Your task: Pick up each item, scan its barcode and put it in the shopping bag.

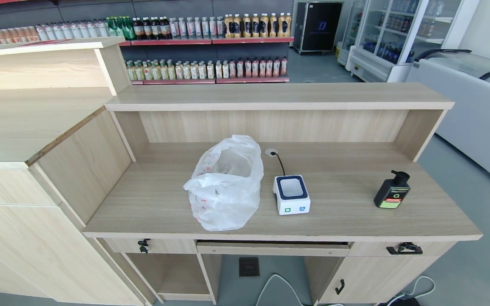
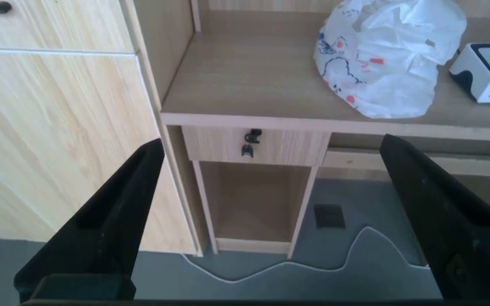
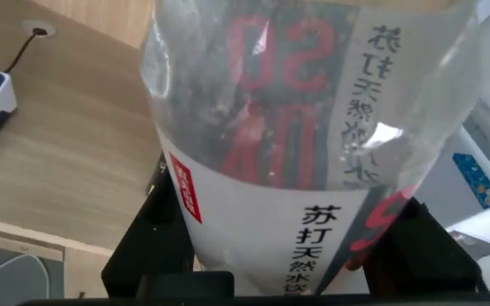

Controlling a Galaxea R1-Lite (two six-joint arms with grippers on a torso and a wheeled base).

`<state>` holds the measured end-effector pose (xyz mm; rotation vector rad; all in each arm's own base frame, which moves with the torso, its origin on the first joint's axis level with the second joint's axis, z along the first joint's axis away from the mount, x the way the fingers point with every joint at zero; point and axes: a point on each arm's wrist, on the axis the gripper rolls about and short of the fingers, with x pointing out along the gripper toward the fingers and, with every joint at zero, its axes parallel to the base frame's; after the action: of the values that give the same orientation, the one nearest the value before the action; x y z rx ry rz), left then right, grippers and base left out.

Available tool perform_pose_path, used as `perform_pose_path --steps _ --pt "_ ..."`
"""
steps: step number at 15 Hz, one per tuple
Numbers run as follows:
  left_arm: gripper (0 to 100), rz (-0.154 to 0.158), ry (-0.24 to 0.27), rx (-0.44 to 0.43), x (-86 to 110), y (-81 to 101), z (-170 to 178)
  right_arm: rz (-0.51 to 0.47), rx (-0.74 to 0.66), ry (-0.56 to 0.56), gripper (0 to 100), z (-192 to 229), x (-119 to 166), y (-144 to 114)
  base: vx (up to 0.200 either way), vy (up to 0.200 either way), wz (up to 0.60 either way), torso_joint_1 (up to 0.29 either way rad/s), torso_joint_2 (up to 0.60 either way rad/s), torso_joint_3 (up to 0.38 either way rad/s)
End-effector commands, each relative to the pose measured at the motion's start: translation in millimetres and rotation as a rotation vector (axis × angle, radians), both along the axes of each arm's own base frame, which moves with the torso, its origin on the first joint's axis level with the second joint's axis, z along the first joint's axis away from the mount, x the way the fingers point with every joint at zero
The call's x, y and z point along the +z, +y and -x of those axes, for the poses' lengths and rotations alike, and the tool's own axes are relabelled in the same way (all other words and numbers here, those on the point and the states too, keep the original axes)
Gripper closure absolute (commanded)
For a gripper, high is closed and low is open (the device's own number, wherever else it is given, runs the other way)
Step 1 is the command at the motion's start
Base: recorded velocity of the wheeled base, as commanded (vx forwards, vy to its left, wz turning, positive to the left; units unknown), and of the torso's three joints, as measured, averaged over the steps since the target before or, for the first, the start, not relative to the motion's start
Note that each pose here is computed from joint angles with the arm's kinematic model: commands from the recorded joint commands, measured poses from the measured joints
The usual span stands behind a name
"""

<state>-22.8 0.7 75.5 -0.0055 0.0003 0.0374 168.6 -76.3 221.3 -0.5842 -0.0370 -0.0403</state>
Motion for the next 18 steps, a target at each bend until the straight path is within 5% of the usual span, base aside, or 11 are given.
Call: perform_pose_path --steps 1,9,18 --pt "0 0.001 0.000 0.001 0.0 0.0 0.0 0.017 -0.080 0.029 100 -7.6 -6.1 -5.9 0.000 0.000 0.60 0.007 -0.01 0.002" --pt "0 0.001 0.000 0.001 0.0 0.0 0.0 0.017 -0.126 0.039 100 -48.2 -13.6 -18.8 0.000 0.000 0.60 0.004 0.00 0.001" --pt "0 0.001 0.000 0.001 0.0 0.0 0.0 0.179 0.107 0.135 100 -111.9 -63.5 -37.9 0.000 0.000 0.00 0.000 0.00 0.000"
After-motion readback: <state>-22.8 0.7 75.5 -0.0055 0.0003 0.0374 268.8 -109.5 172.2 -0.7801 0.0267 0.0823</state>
